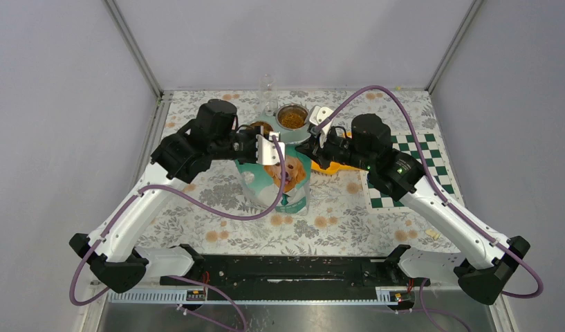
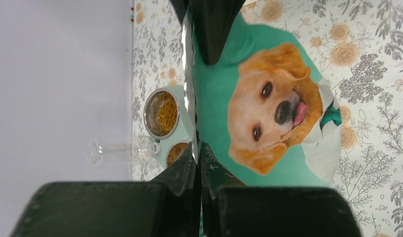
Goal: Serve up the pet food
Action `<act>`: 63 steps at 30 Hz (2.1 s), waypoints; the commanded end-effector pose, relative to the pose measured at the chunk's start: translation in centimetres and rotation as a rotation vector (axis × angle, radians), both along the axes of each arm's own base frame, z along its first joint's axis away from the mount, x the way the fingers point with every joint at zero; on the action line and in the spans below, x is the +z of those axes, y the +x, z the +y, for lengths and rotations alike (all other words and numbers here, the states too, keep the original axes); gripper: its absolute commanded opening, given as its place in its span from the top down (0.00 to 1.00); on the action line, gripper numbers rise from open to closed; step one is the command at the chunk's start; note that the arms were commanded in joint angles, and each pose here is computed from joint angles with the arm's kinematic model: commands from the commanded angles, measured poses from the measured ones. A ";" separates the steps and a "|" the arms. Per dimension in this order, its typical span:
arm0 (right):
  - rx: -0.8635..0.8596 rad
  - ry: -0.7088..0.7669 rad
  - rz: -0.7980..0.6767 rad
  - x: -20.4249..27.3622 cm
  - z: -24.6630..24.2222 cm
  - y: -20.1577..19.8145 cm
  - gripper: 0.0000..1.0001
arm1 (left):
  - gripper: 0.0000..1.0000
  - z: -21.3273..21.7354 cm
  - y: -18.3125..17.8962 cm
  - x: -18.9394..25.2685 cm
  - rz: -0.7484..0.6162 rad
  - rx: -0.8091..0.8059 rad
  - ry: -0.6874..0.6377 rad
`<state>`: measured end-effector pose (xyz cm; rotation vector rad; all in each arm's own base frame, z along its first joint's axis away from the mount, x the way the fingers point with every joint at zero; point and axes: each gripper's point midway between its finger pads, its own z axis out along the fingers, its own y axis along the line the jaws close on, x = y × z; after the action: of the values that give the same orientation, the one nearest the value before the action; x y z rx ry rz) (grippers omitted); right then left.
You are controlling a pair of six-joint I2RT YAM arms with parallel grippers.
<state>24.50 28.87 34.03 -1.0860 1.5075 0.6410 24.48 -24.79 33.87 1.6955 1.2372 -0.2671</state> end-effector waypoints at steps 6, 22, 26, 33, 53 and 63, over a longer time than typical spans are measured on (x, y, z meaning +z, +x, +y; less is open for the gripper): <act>-0.301 0.135 -0.189 7.9 -6.5 2.0 1.00 | 1.00 17.0 0.5 -3.5 0.036 0.570 0.355; -0.025 0.049 -0.118 8.1 -3.0 -0.5 1.00 | 1.00 17.8 0.9 0.8 -0.016 0.558 0.131; 0.119 -0.018 0.001 7.0 -1.1 -1.9 0.61 | 0.85 13.7 1.1 2.2 0.011 0.439 -0.004; 0.194 -0.039 0.105 6.3 0.8 -1.8 0.29 | 0.47 10.5 2.1 4.3 -0.085 0.355 -0.184; 0.014 -0.287 0.226 2.3 4.3 2.5 0.75 | 0.29 4.0 0.4 8.1 0.032 -0.016 -0.372; 0.030 -0.346 0.249 1.3 5.0 2.7 0.62 | 0.28 4.2 0.2 7.6 0.025 -0.010 -0.362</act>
<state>27.69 34.26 35.54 -1.3042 1.8509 0.5908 25.85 -20.28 40.18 1.3693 1.1996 -0.4849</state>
